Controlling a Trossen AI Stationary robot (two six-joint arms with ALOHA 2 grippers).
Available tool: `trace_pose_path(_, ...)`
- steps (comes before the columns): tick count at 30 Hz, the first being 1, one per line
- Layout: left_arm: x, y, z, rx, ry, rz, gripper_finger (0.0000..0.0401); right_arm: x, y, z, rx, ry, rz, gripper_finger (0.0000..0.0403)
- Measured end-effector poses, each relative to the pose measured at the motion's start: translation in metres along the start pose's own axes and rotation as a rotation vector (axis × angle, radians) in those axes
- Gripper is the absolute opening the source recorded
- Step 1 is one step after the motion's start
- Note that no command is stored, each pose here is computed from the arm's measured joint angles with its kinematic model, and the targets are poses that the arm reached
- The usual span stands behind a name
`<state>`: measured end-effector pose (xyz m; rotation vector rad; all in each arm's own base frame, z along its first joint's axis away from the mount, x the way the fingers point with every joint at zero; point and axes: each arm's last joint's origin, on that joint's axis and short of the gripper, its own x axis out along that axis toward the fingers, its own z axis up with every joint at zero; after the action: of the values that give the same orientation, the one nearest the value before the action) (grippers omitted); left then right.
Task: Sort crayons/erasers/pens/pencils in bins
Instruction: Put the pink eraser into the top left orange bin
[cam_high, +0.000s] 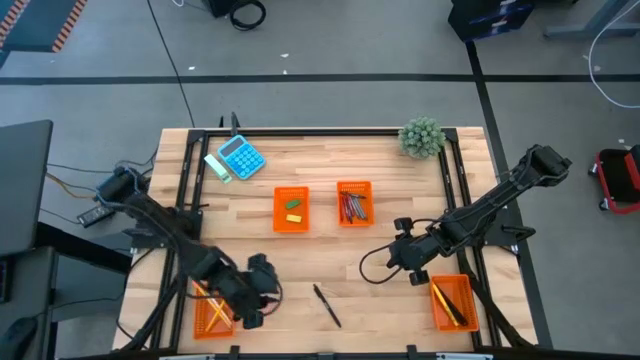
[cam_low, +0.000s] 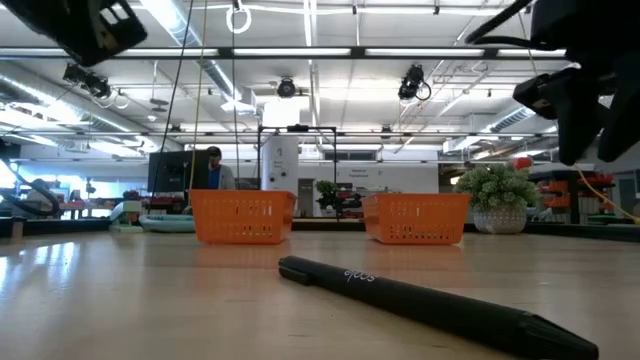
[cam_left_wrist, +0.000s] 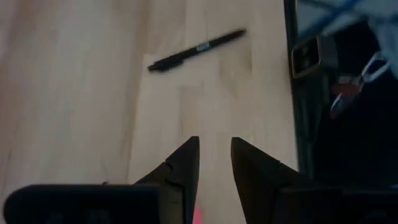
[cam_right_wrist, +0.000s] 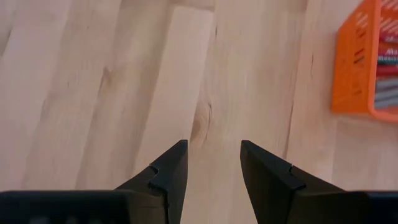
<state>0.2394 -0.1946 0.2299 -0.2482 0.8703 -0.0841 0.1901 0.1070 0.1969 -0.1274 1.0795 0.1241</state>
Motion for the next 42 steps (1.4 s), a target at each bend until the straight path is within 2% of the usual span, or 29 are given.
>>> trace_pose_path(6,0.028,-0.010,-0.006,0.257,0.201,0.013,0.0100,-0.001,0.005,-0.005,-0.021,0.027,0.005,0.0154)
trace_pose_path(12,0.045,-0.012,-0.010,0.488,0.485,0.164,0.0101,-0.004,0.014,-0.009,-0.084,0.031,0.023,0.0154)
trace_pose_path(15,0.054,-0.014,-0.010,0.611,0.559,0.173,0.0104,-0.004,0.016,-0.009,-0.090,0.029,0.027,0.0154)
trace_pose_path(18,0.063,-0.016,-0.012,0.705,0.577,0.145,0.0109,-0.004,0.016,-0.009,-0.071,0.028,0.025,0.0154)
trace_pose_path(23,0.074,-0.012,-0.015,0.752,0.621,0.133,0.0133,-0.004,0.015,-0.008,-0.031,0.013,-0.011,0.0154)
trace_pose_path(29,0.075,-0.009,-0.012,0.890,0.654,0.058,0.0190,-0.004,0.014,-0.008,-0.009,0.007,-0.022,0.0154)
trace_pose_path(35,0.074,-0.009,-0.015,0.968,0.702,-0.052,0.0246,-0.004,0.014,-0.008,-0.008,0.006,-0.023,0.0154)
trace_pose_path(42,0.081,-0.004,-0.018,1.088,0.749,-0.084,0.0272,-0.004,0.011,-0.007,0.008,-0.043,-0.138,0.0154)
